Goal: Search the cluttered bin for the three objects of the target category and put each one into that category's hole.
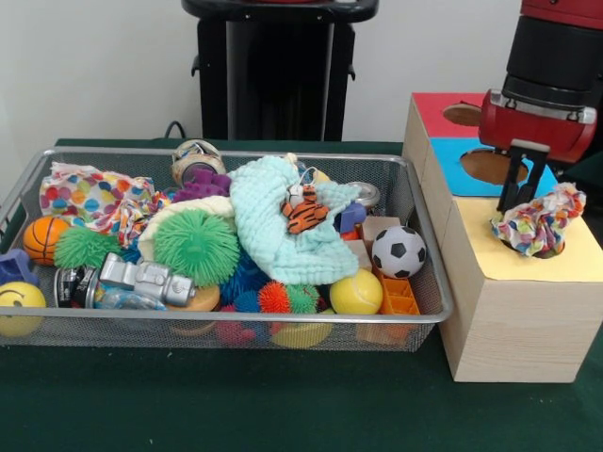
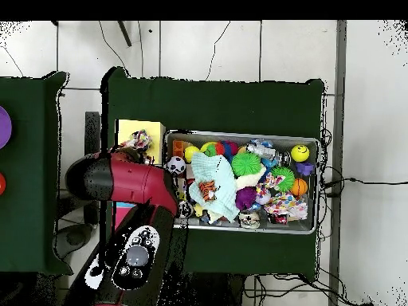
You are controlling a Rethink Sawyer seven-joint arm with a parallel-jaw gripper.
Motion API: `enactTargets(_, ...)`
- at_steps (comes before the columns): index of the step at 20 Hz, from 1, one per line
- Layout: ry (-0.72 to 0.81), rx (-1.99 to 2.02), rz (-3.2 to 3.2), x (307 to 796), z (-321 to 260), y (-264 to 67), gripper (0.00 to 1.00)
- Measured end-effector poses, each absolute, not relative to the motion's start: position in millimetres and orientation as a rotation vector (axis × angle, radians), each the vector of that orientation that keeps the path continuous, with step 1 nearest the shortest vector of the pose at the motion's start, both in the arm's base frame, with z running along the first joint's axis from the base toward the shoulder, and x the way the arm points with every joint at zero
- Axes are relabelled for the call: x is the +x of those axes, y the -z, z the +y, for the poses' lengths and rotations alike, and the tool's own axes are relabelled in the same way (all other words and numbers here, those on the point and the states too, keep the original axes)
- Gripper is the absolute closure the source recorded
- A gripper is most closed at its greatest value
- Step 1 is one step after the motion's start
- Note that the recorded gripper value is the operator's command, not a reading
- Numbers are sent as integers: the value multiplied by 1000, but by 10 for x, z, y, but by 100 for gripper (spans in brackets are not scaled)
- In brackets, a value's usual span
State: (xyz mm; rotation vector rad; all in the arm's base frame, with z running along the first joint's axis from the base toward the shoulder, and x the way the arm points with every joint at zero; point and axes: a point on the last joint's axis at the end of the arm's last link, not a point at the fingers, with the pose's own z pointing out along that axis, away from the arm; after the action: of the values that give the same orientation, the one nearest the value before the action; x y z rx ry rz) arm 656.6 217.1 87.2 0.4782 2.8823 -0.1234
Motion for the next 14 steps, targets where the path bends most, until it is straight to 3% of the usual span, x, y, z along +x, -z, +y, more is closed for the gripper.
enactTargets(14, 166, 454, 2912, 6552, 2240, -1120, 100)
